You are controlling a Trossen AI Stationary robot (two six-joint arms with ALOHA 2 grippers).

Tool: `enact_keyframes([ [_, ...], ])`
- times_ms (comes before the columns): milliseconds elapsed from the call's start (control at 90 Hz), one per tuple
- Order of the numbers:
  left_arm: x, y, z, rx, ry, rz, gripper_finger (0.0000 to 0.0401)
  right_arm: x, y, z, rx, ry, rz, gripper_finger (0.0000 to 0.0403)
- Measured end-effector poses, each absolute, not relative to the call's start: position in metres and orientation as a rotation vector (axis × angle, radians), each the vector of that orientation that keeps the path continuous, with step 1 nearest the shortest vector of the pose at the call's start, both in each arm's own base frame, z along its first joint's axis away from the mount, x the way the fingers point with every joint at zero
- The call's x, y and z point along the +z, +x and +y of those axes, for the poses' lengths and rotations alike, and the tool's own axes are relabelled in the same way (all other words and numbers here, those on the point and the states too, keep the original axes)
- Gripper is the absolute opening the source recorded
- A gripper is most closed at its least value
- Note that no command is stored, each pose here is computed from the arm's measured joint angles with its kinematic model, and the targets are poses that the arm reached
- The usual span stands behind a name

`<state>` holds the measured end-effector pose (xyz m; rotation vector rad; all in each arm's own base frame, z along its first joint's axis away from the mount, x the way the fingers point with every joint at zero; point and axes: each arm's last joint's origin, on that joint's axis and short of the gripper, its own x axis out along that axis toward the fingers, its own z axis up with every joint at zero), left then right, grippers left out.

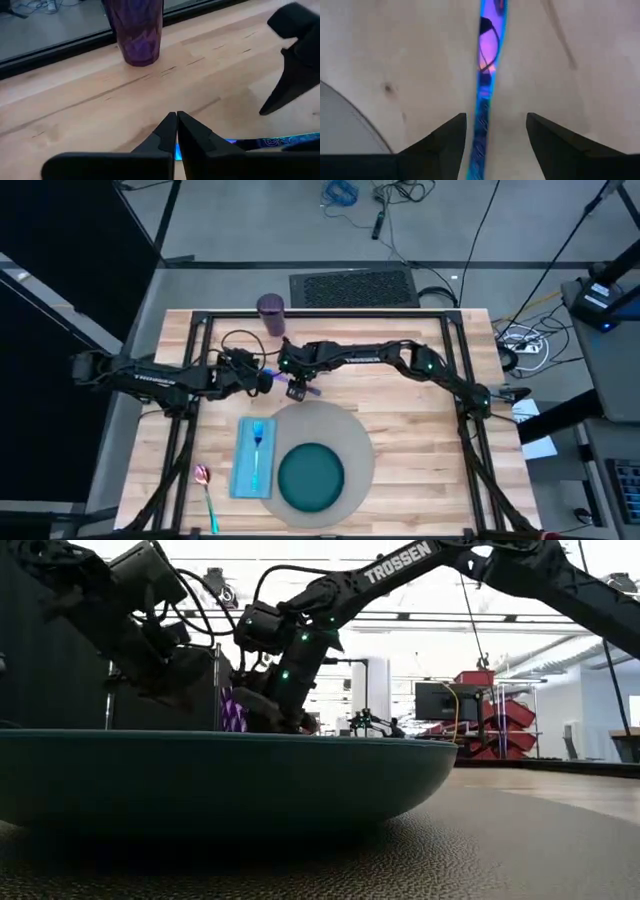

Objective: Set table place
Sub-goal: Move the blue table knife to the right of gray placemat

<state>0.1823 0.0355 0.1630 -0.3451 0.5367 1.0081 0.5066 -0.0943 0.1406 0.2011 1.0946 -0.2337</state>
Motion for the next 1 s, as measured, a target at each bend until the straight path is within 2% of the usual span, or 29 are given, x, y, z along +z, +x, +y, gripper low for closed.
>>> enact_keyframes([
  [389, 0.163, 0.183, 0.035, 0.989, -0.359, 0.543, 0.0, 0.131, 0.508, -0.09, -0.296, 0.164, 1.115, 0.0191],
  [1000, 0.163, 0.183, 0.035, 0.987, -0.359, 0.544, 0.0, 0.132, 0.493, -0.089, -0.329, 0.166, 1.263, 0.0022],
])
